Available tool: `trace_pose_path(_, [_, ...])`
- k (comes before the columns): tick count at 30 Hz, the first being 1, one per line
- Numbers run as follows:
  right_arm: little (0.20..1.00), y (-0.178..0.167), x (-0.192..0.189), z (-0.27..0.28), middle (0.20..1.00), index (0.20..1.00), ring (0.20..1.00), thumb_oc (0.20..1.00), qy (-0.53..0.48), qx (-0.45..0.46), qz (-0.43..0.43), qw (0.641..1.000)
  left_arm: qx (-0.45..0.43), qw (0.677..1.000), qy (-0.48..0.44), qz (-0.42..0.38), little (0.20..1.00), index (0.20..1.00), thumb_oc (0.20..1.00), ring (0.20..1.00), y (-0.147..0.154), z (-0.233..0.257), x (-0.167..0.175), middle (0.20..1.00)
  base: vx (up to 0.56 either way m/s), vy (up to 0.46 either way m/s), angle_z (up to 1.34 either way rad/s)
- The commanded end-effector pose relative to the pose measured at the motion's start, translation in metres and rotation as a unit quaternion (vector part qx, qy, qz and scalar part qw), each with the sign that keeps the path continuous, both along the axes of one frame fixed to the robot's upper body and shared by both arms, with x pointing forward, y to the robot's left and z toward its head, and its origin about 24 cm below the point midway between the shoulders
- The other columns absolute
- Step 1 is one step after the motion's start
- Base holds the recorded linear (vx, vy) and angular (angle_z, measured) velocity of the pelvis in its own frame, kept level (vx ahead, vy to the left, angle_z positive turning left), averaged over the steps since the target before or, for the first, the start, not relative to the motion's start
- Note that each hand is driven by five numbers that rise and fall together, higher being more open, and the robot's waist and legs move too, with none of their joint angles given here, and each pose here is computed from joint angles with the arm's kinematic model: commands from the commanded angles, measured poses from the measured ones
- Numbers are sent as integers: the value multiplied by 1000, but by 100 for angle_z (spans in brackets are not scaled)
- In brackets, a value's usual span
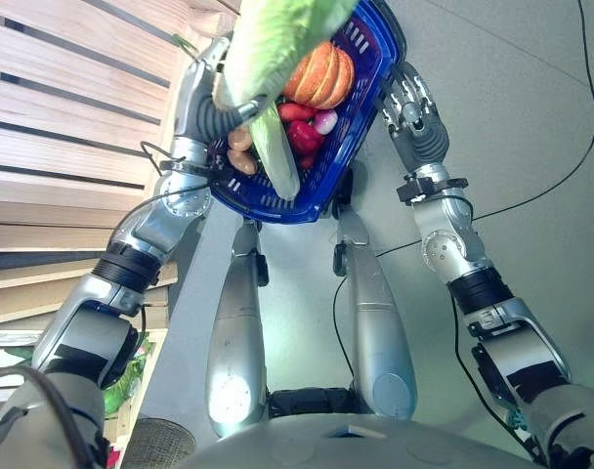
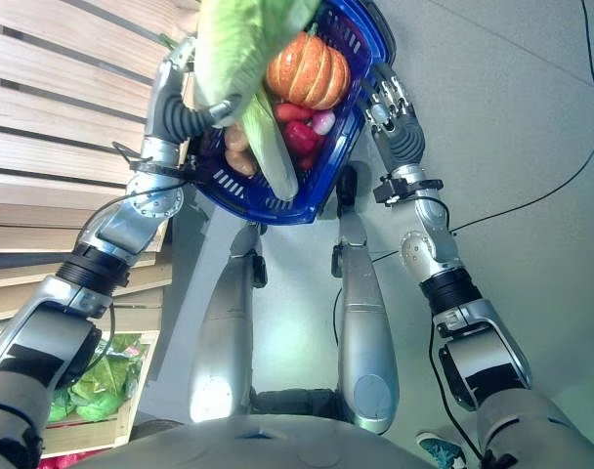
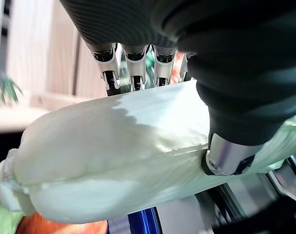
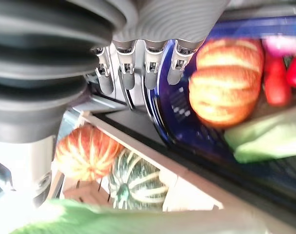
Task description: Pick up fruits and vegetables into the basket
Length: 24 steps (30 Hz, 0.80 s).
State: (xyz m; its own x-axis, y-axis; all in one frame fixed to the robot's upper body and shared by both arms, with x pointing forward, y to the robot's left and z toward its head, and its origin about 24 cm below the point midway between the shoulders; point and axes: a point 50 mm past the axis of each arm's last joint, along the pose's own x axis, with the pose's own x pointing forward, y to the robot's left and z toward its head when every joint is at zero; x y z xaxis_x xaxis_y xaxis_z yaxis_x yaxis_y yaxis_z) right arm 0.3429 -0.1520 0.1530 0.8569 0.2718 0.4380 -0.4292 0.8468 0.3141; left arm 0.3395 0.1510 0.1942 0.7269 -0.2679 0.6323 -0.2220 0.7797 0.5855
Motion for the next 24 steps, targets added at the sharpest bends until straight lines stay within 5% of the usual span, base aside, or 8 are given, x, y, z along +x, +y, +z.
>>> trace_pose_path(1, [1000,6,-14,15,1000,1000,1000,1000,-50,7,40,998,5,994,-63,-85,200,200,200,200,-20,17,-22,200,0,0,0])
trace_pose_path(24, [1000,34,-24,38,1000,1000,1000,1000,-93,5,154,984,97,980,32,-170,200,200,200,200,-53,-3,-24,200,-1,-4,0])
